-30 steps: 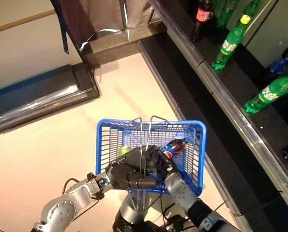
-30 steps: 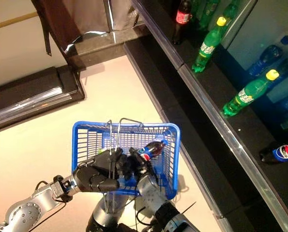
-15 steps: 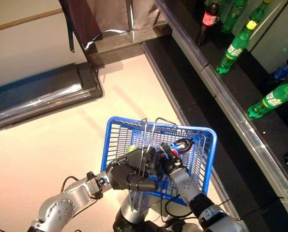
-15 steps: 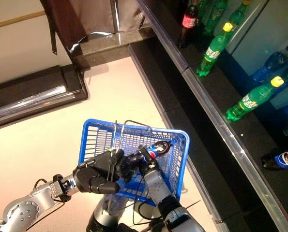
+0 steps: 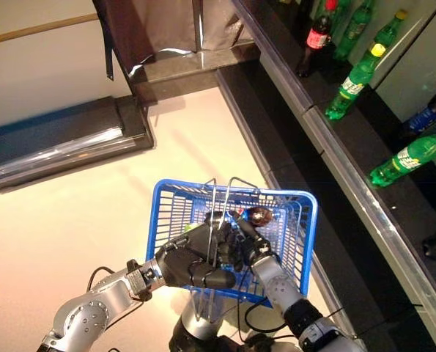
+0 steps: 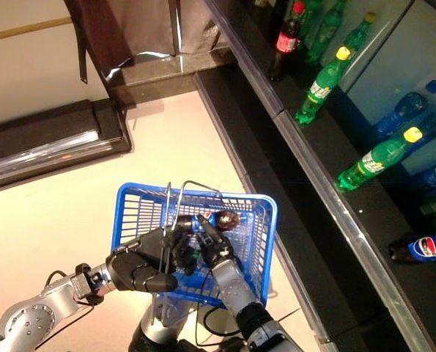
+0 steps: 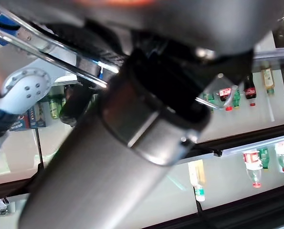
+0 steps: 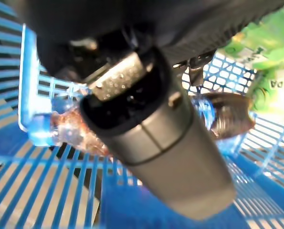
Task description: Pick up the drink and place into the basket.
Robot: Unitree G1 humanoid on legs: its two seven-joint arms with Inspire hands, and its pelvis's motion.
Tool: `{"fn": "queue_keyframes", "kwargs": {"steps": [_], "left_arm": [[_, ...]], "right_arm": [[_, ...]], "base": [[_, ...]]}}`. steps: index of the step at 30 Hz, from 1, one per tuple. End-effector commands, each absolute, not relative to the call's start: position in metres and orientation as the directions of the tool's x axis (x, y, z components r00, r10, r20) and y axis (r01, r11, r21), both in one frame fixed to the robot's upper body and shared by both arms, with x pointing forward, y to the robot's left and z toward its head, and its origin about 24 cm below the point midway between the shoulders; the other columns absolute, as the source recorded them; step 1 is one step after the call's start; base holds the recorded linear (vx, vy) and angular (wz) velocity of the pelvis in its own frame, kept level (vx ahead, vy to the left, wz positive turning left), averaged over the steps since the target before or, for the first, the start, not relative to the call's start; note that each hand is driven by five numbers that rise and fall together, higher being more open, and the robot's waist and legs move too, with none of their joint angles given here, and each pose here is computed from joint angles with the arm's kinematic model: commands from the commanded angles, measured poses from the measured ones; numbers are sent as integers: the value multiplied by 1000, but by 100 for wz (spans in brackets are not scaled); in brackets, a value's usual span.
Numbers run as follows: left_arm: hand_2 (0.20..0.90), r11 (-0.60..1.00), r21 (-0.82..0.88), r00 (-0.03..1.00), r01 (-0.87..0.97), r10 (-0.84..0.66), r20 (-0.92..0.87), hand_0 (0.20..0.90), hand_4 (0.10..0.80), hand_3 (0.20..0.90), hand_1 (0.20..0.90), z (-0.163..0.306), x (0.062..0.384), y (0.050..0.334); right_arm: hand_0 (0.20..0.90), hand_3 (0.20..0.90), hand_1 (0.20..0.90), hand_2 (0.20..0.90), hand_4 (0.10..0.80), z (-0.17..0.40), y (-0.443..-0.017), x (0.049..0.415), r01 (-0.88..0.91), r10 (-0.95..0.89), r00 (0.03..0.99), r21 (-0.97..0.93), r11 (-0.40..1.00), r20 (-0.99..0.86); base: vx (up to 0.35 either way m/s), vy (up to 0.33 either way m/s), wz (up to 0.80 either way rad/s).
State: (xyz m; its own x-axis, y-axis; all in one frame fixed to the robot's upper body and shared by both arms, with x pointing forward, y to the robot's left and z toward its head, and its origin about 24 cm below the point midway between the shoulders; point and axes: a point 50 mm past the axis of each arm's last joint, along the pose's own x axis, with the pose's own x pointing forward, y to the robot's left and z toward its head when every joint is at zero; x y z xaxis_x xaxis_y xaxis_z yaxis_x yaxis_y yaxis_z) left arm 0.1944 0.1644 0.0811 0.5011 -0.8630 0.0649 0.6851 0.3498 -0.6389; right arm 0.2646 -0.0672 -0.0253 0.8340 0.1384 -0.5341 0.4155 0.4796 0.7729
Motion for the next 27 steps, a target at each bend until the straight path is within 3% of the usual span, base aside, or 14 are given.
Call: {"fn": "queue_keyframes", "kwargs": {"steps": [1, 6, 20, 27], "left_arm": [[300, -178, -363, 98, 915, -773, 627, 300, 100, 200, 300, 160, 155, 133], [300, -105, -345, 146, 933, -765, 628, 300, 100, 200, 300, 159, 152, 141], [300, 140, -327, 314, 934, -758, 571, 300, 100, 200, 300, 152, 153, 160], [300, 281, -440, 496, 853, -698, 516, 300, 100, 200, 300, 137, 161, 164]], "right_arm": [[900, 900, 900, 900, 800, 14, -58, 264, 148, 164, 945, 819, 555, -281], [900, 900, 900, 900, 800, 39, -68, 239, -40, 231, 963, 782, 622, -135], [900, 900, 900, 900, 800, 83, -94, 204, -253, 307, 950, 720, 646, 58], [900, 900, 900, 900, 800, 105, -105, 193, -444, 403, 888, 635, 632, 220]], "base": [[-64, -12, -8], [-55, -19, -9], [-41, -28, -7], [-4, -3, -11]]}}
